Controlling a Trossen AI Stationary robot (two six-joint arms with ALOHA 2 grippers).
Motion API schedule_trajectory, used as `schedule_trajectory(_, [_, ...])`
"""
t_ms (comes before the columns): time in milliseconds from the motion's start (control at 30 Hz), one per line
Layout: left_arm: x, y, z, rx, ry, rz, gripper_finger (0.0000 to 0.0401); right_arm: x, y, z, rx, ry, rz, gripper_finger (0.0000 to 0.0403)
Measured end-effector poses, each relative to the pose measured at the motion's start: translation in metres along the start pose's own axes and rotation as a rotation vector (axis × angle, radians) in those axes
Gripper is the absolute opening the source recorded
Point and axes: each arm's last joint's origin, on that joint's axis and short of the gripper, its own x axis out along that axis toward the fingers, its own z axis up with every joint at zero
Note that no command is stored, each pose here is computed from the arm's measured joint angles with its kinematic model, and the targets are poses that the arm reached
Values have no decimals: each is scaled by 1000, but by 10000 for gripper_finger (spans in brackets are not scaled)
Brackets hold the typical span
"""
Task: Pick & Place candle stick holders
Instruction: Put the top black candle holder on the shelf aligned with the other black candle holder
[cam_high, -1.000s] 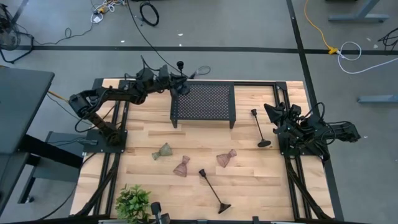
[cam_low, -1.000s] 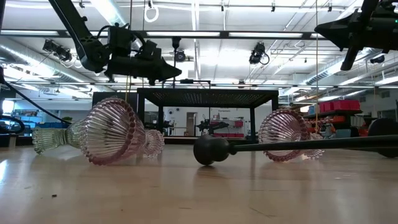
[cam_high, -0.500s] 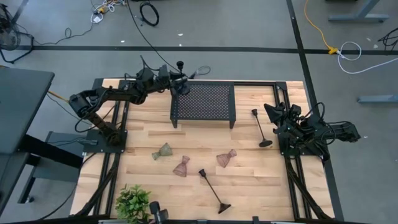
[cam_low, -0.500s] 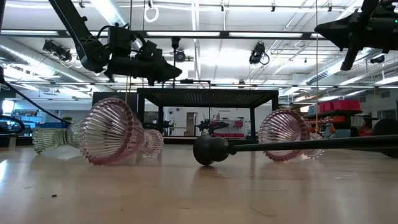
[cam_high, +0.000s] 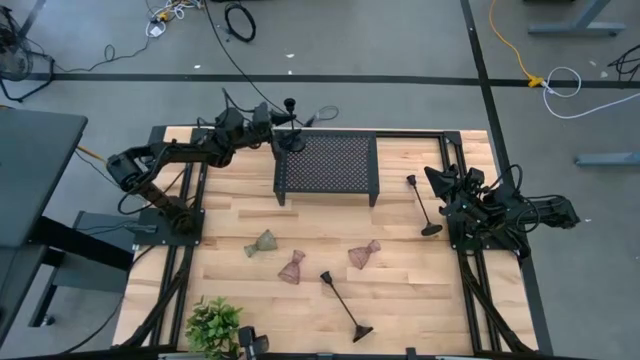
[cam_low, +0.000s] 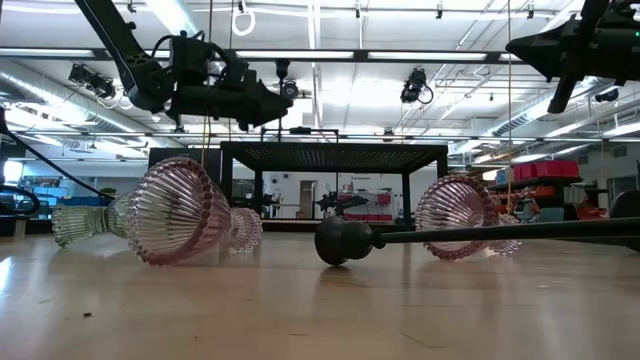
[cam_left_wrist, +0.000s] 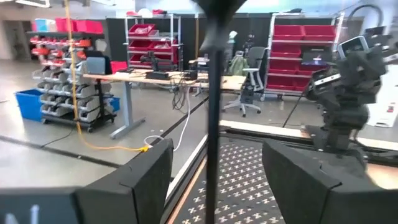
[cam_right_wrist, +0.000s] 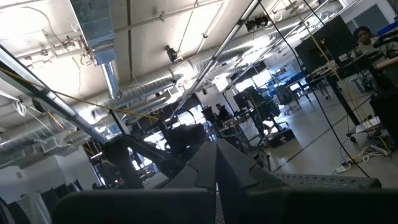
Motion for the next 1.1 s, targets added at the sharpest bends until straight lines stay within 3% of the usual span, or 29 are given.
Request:
schedule_trajectory(300, [-15,-7,25,8,45,-11,248,0,0,0,0,0,0,8])
schedule_trajectory(600, [-44,-20,53,54,133,59,248,0,0,0,0,0,0,8])
schedule_trajectory(733, [-57,-28,66,12,135,58,248,0,0,0,0,0,0,8])
schedule_trajectory(933, [-68,-50,75,-66,167,-89,248,0,0,0,0,0,0,8])
schedule_trajectory(1100, [-70,-72,79,-205,181,-244,248,0,0,0,0,0,0,8])
